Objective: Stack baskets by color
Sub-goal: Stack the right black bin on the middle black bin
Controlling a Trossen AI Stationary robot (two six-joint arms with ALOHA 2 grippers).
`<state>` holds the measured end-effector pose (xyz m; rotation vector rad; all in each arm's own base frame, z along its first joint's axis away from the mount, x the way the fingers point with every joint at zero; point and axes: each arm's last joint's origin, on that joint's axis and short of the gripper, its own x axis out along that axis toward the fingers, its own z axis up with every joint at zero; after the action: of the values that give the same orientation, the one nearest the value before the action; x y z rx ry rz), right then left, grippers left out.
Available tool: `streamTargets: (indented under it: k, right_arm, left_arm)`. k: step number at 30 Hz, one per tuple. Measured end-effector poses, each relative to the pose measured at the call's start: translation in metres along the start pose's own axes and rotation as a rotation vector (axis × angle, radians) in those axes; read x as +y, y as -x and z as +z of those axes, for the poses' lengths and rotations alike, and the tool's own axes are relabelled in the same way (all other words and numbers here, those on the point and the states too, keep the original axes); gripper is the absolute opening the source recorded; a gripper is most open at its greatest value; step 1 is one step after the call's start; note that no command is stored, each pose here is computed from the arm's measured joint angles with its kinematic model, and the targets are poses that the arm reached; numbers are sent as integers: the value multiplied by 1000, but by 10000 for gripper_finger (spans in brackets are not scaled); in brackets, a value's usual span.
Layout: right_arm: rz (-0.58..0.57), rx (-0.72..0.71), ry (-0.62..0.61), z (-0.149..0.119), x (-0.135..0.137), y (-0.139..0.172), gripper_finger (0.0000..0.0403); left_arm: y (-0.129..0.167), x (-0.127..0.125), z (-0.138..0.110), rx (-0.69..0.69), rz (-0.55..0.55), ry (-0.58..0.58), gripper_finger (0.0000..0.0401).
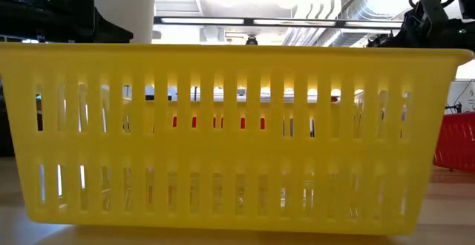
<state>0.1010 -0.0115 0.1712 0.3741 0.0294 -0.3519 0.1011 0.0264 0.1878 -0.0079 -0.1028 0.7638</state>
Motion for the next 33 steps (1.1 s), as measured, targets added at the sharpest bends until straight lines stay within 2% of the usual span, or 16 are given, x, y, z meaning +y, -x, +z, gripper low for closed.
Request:
streamTargets:
  k: [4, 8, 14, 19, 23, 26, 33]
  right_arm:
    - [-19, -8, 0, 0, -1, 0, 123]
    - [-35, -14, 0, 0, -1, 0, 144]
    - [-134, -53, 28, 2, -4, 0, 177]
    - [-204, -124, 18, 6, -5, 1, 179]
    - [-212, -172, 46, 14, -3, 2, 179]
    - [-262, -202, 74, 24, -2, 4, 179]
    - [-371, -188, 136, 40, -2, -2, 179]
  left_arm:
    - [0, 0, 0, 0, 0, 0, 135]
    - [0, 0, 0, 0, 0, 0, 135]
    - [0, 0, 0, 0, 0, 0, 135]
    - [0, 0, 0, 0, 0, -4, 135]
    - [0, 0, 0, 0, 0, -54, 135]
    - [0, 0, 0, 0, 0, -61, 135]
    - [0, 0, 0, -2, 0, -88, 135]
